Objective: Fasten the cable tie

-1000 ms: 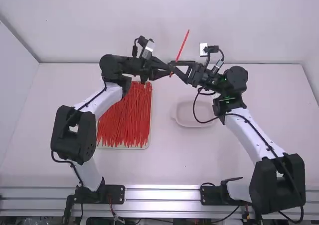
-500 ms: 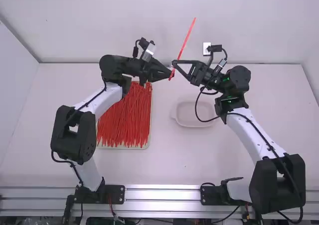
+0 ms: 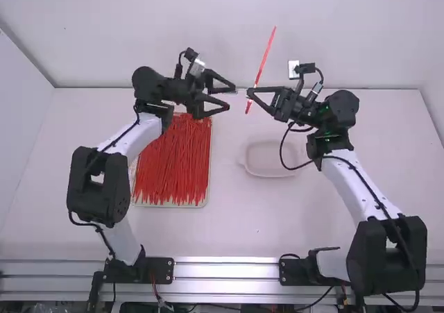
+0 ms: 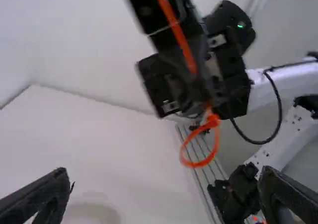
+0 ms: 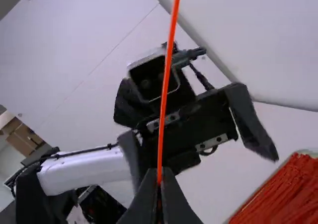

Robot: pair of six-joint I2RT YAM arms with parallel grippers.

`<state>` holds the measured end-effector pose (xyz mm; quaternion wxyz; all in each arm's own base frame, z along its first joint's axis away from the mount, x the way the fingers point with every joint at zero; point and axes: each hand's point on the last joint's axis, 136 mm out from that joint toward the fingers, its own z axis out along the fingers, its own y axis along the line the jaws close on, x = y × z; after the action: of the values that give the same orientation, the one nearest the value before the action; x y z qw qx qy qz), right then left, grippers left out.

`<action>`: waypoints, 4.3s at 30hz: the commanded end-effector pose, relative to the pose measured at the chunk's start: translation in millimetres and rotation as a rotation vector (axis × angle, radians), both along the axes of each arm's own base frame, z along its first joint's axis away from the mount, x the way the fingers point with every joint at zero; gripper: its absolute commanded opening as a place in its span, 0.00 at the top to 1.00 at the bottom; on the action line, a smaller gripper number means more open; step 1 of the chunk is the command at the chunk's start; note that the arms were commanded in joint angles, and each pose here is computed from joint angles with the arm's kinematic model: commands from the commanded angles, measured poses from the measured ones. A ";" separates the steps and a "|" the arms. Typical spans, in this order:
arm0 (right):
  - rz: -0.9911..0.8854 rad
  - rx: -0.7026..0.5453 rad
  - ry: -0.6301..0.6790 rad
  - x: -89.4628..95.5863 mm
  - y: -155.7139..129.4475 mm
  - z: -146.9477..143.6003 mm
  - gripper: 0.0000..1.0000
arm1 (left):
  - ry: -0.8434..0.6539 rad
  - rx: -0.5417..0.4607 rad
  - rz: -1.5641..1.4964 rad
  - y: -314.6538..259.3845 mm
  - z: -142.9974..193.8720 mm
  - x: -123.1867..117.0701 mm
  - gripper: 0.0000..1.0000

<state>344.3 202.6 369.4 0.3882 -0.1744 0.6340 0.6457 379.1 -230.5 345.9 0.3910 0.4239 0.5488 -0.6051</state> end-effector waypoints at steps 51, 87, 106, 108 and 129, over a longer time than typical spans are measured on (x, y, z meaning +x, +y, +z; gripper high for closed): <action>-0.659 -0.726 0.353 28.2 -88.4 -296.5 1.00 | 0.448 0.365 0.280 56.2 -164.7 8.2 0.01; -0.710 -0.768 0.346 3.0 -125.9 -261.1 0.02 | 0.400 0.521 0.536 139.5 -152.0 4.6 0.01; -0.784 -0.744 0.161 -44.9 -115.6 -186.7 0.01 | 0.400 0.599 0.685 163.7 -132.1 -2.8 0.01; -0.832 -0.755 0.133 -43.5 -127.1 -186.2 0.04 | 0.392 0.611 0.690 157.5 -132.7 -5.7 0.03; -1.096 -0.950 -0.078 -79.3 -199.9 -236.5 0.40 | 0.335 0.629 0.964 145.4 -133.6 -29.8 0.34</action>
<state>269.8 4.2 142.0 0.5597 0.0042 0.8285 0.0185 352.7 -95.9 209.9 0.3763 0.1618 0.8788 -0.2450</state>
